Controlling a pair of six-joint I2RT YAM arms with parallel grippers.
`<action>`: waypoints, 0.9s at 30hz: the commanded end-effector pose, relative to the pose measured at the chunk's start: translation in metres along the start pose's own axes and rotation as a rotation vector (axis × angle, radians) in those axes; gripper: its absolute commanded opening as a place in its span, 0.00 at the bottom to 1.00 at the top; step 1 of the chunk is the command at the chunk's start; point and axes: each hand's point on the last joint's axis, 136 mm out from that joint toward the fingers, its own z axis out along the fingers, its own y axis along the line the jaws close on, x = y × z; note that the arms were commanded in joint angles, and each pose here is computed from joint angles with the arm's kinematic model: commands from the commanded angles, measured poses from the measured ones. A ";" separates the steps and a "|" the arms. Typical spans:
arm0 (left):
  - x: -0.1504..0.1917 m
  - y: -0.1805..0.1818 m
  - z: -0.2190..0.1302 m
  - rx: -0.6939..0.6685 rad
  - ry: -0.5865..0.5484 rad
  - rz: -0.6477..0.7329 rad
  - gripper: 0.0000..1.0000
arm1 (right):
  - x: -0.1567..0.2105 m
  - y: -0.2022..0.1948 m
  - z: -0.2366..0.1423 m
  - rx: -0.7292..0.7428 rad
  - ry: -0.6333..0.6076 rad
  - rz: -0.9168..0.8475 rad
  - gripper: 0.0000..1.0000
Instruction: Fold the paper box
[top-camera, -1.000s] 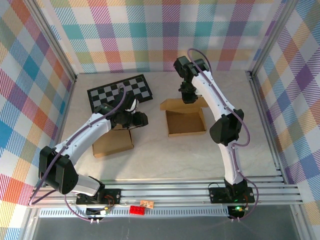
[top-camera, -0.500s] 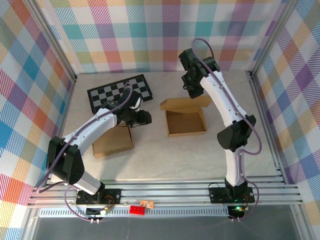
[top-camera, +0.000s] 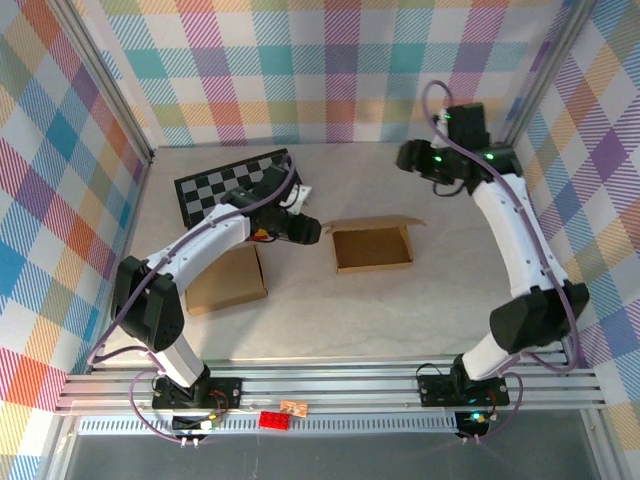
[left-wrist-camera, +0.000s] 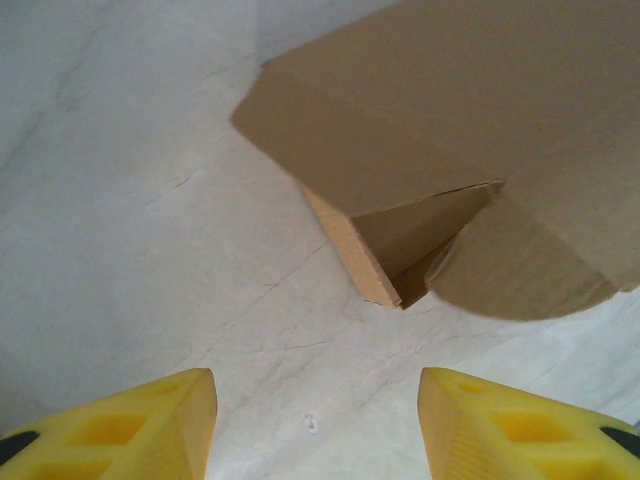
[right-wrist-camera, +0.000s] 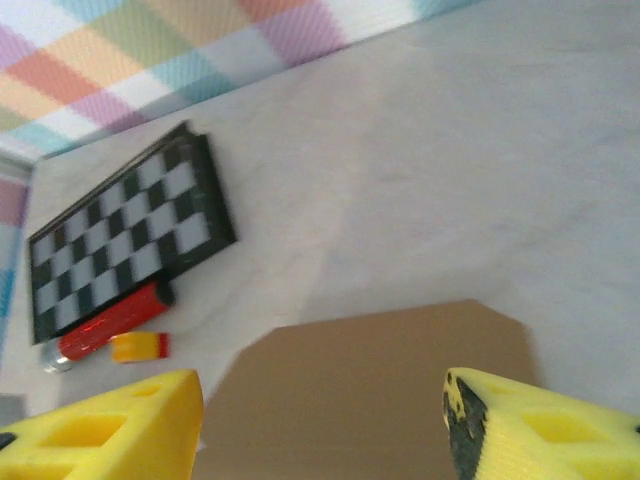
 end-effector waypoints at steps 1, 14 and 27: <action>0.003 0.005 0.008 -0.089 0.017 0.137 0.55 | 0.026 -0.047 0.004 0.052 0.050 0.058 0.66; 0.043 0.008 0.002 -0.032 -0.030 -0.123 0.57 | 0.130 -0.103 0.041 0.066 0.170 0.556 0.75; 0.040 0.006 0.007 -0.099 -0.012 0.166 0.55 | 0.098 -0.125 0.051 0.139 0.135 0.616 0.70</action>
